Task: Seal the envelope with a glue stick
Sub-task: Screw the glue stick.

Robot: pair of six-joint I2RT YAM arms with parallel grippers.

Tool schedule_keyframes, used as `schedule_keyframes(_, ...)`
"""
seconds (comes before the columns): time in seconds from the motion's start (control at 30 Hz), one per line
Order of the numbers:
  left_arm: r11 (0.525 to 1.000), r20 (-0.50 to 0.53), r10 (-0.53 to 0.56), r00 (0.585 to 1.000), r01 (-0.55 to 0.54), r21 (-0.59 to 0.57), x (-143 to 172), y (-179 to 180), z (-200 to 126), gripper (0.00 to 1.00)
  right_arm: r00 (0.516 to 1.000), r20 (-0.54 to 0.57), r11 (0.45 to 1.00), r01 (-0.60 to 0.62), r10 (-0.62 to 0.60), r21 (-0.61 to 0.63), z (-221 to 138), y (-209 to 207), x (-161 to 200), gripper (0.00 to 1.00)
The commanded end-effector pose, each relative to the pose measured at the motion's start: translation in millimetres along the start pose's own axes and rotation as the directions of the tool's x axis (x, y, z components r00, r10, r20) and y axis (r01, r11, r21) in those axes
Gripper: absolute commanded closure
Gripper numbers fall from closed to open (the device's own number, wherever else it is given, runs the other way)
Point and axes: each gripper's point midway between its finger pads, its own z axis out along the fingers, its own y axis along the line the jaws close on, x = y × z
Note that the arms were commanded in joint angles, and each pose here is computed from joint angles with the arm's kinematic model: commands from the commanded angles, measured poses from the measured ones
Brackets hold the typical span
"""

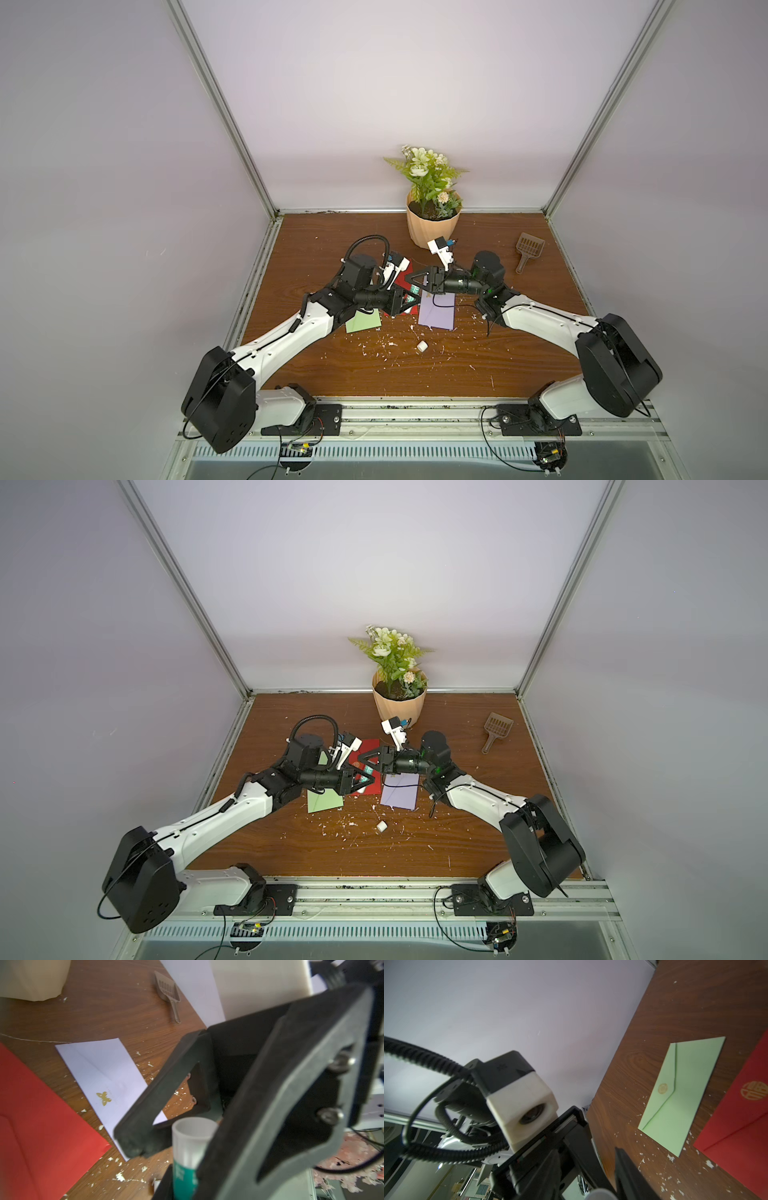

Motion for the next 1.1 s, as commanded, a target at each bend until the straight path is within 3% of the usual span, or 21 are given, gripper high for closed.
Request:
schedule_keyframes(0.0,0.986,-0.036,-0.033,0.999,0.027,-0.163,10,36,5,0.89,1.000,0.014,0.987,0.007,-0.009,0.158,4,-24,-6,0.53)
schedule_keyframes(0.23,0.976,-0.061,-0.051,0.997,0.037,-0.212,16,51,12,0.90,1.000,0.020,0.980,-0.026,0.023,0.198,11,-36,-9,0.63)
schedule_keyframes(0.43,0.979,-0.053,-0.046,0.998,0.034,-0.199,16,50,13,0.90,1.000,0.003,0.980,-0.031,0.031,0.195,18,-41,-5,0.52)
schedule_keyframes(0.67,0.989,-0.036,-0.037,0.999,0.032,-0.147,14,41,14,0.89,0.998,0.005,0.982,-0.063,0.063,0.179,26,-49,-1,0.54)
schedule_keyframes(0.9,0.992,-0.039,-0.040,0.998,0.036,-0.121,16,35,13,0.90,0.996,0.018,0.989,-0.085,0.083,0.119,30,-43,-3,0.78)
schedule_keyframes(1.07,0.993,-0.038,-0.048,0.998,0.044,-0.107,18,33,12,0.90,0.998,0.018,0.994,-0.067,0.065,0.091,29,-35,-4,0.85)
